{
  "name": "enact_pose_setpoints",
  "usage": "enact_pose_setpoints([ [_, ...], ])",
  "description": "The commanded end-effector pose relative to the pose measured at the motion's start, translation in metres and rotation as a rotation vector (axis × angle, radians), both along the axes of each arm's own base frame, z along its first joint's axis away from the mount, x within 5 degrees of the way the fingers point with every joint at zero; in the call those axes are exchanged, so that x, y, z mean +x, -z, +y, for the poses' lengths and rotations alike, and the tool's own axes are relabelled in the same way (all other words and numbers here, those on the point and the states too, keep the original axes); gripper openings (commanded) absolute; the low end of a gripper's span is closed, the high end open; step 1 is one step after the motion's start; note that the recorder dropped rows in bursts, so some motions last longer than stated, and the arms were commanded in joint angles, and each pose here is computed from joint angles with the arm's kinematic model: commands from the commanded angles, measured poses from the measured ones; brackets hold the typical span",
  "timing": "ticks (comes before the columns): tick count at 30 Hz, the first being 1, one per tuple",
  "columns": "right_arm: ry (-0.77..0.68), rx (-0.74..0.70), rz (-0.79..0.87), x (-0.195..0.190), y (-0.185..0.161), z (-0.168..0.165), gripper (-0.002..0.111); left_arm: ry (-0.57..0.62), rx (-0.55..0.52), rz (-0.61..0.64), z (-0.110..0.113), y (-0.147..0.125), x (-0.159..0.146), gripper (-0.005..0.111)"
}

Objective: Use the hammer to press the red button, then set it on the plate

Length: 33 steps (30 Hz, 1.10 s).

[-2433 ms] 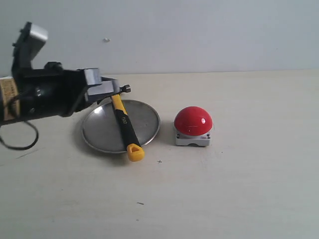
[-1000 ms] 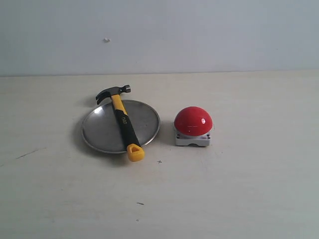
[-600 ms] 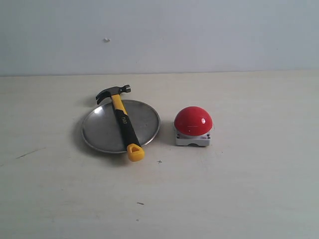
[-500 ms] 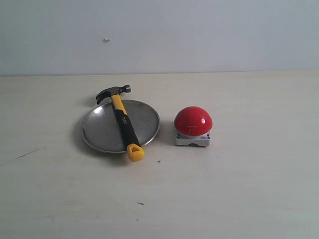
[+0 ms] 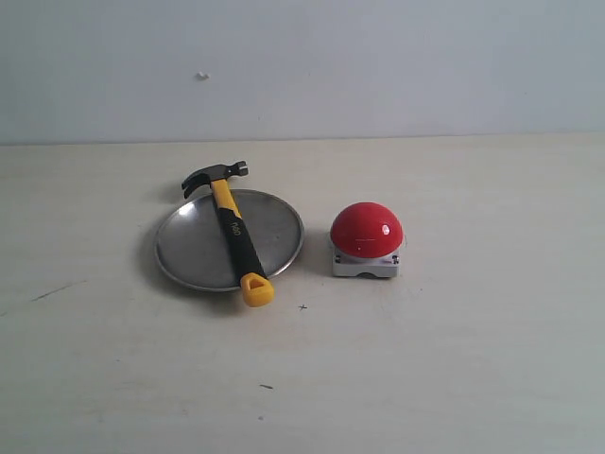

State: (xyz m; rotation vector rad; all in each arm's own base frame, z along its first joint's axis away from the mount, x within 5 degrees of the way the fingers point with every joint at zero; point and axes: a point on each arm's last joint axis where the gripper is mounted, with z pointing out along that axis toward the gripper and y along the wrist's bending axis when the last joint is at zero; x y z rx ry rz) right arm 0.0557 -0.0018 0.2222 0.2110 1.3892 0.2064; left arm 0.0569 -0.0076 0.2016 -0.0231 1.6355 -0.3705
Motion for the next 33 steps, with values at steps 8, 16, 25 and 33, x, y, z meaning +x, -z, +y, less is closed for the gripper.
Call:
enact_pose_setpoints([
  [8, 0.008, -0.01, -0.006, -0.0004, 0.001, -0.0003, 0.0, -0.001, 0.003, -0.006, 0.0002, 0.0006, -0.0003, 0.0],
  [16, 0.008, -0.01, -0.006, -0.0004, 0.001, -0.0003, 0.0, 0.013, -0.001, -0.018, -0.0011, -0.0006, -0.0006, 0.0],
  [25, 0.008, -0.01, -0.006, -0.0004, 0.001, -0.0003, 0.0, 0.013, -0.001, -0.018, -0.0011, -0.0006, -0.0006, 0.0],
  [33, 0.008, -0.01, -0.006, -0.0004, 0.001, -0.0003, 0.0, 0.013, 0.001, -0.019, -0.0011, -0.0006, -0.0006, 0.0],
])
